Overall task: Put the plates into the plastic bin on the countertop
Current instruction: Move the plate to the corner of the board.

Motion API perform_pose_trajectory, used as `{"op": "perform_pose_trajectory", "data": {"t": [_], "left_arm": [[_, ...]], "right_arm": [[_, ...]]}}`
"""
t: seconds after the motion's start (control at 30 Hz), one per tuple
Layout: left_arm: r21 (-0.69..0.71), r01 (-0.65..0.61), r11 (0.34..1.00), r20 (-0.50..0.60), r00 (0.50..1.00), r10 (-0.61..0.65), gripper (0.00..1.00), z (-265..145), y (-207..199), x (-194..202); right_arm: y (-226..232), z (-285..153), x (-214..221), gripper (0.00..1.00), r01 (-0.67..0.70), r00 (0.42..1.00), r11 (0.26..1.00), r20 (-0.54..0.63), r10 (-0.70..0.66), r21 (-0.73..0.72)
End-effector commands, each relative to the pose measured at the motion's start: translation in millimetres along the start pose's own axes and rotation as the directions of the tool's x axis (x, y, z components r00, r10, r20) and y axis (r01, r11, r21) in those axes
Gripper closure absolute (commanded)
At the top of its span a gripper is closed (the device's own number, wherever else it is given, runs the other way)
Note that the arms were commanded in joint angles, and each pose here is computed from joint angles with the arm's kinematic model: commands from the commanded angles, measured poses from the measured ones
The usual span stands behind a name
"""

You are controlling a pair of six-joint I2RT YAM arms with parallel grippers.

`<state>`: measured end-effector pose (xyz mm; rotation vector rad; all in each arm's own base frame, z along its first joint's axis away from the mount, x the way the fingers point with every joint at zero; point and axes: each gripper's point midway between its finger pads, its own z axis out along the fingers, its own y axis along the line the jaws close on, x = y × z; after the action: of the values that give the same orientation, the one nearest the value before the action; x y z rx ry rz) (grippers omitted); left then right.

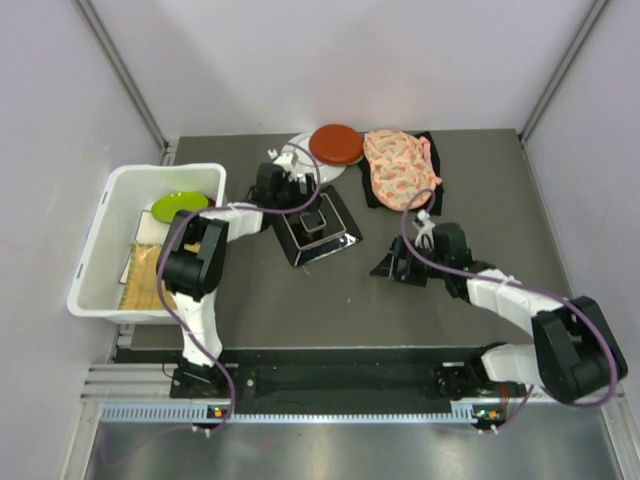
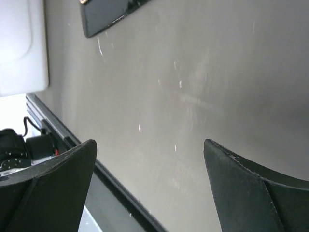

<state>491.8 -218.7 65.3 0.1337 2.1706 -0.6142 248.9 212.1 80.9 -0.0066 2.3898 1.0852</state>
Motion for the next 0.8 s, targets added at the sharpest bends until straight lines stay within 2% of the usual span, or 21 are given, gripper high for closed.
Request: {"op": "perform_pose_trajectory", "data": {"t": [0.0,0.13,0.2,0.33,0.47,0.63,0.77], "left_arm": [[0.096,0.115,0.989,-0.136,0.985,-0.102,0.02,-24.8,-34.8,59.9],[0.113,0.119,0.986,-0.174,0.980,-0.099,0.02,-39.0,-47.8,90.3],[0.136,0.117,0.984,-0.184,0.979,-0.091,0.02,-43.8,-60.6,99.5],[0.157,0.134,0.978,-0.206,0.973,-0.100,0.03,-56.6,-77.7,119.5],[0.163,0.131,0.978,-0.236,0.968,-0.090,0.04,-72.4,-95.3,146.1],[0.182,0.146,0.972,-0.248,0.964,-0.098,0.05,-88.0,-115.3,165.1],[0.199,0.157,0.967,-0.260,0.960,-0.103,0.05,-101.6,-130.8,179.4]], "right_arm": [[11.8,-11.0,16.4,0.08,-0.027,0.999,1.000,0.040,0.028,-0.010],[19.5,-19.1,57.7,0.08,-0.127,0.992,0.991,0.012,0.128,-0.028],[23.7,-23.6,64.5,0.08,-0.140,0.989,0.990,0.044,0.141,-0.022],[9.2,-27.7,104.0,0.08,-0.266,0.964,0.963,0.009,0.266,0.053],[2.6,-30.5,132.1,0.08,-0.325,0.945,0.940,0.001,0.327,0.102],[-1.5,-32.4,147.7,0.08,-0.405,0.914,0.905,0.023,0.405,0.132],[1.0,-36.1,145.1,0.08,-0.434,0.901,0.891,0.085,0.426,0.135]]}}
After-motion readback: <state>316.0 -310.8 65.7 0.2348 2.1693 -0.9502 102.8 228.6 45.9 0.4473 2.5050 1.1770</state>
